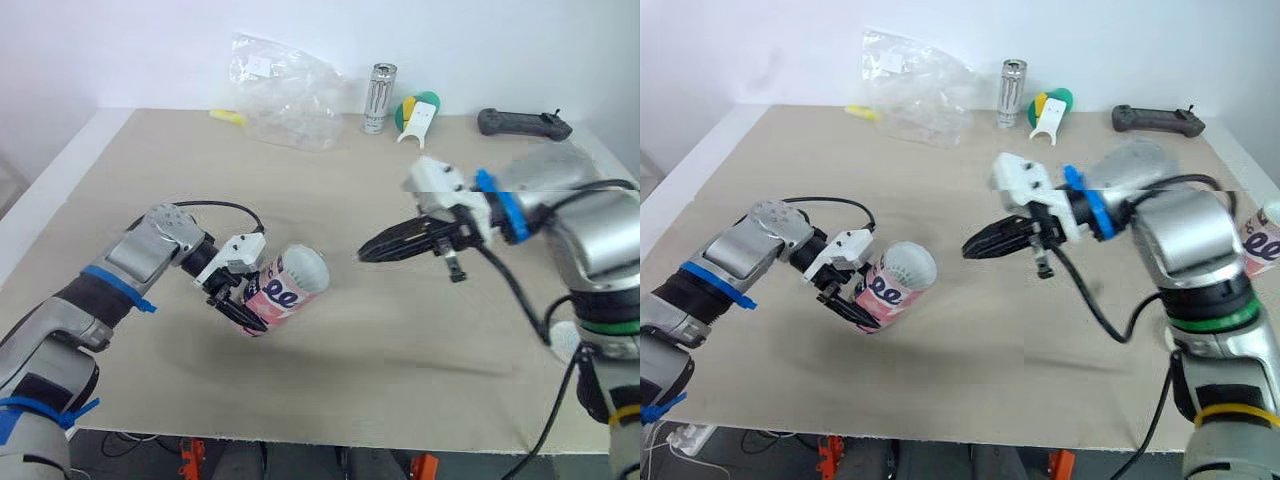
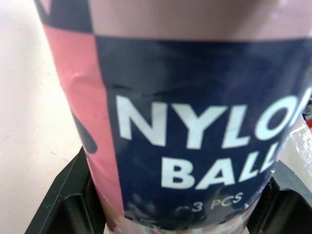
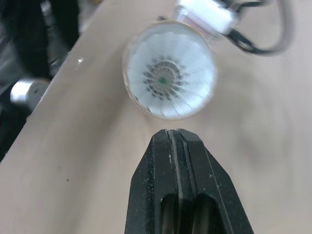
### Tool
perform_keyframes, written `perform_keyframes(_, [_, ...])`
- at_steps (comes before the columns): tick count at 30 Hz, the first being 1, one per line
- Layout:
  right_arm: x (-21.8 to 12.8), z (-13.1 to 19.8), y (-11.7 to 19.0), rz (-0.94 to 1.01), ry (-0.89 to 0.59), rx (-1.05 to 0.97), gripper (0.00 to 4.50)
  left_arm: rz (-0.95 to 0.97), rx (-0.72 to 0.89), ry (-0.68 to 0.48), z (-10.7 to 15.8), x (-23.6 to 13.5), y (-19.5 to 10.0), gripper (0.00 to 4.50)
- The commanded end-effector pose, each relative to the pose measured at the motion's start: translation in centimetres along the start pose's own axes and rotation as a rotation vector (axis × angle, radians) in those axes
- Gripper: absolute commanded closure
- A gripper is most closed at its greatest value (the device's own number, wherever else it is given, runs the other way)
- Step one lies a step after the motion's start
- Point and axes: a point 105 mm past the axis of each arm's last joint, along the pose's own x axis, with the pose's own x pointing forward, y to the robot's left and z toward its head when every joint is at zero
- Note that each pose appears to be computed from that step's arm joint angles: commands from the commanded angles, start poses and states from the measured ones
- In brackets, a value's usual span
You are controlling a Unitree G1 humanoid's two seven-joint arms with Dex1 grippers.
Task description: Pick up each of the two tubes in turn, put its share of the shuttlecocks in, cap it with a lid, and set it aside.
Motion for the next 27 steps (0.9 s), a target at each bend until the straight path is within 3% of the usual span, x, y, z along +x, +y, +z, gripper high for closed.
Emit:
perform_keyframes(1, [-3.2, -0.4, 0.4, -0.170, 0.011, 0.053, 4.39, 0.009, 0.093, -0.222, 4.3, -0.1, 0.0, 1.32])
perform_keyframes(4, [-4.9, -3.2, 2.2, -0.169, 0.126, 0.146, 3.58, 0.027, 0.112, -0.319, 5.9, 0.3, 0.2, 1.32])
perform_keyframes(9, [-8.4, -7.6, 3.0, -0.203, 0.264, 0.298, 1.28, 0.026, 0.114, -0.349, 5.9, 3.7, 1.3, 1.32])
perform_keyframes(19, [-15.6, -13.5, 2.9, -0.263, 0.696, 0.274, 1.28, 0.079, 0.063, -0.397, 5.0, 10.9, 3.1, 1.32])
perform_keyframes(27, [-17.3, -16.6, 4.6, -0.178, 0.866, 0.304, 1.28, 0.131, 0.138, -0.262, 1.5, 13.2, 3.5, 1.32])
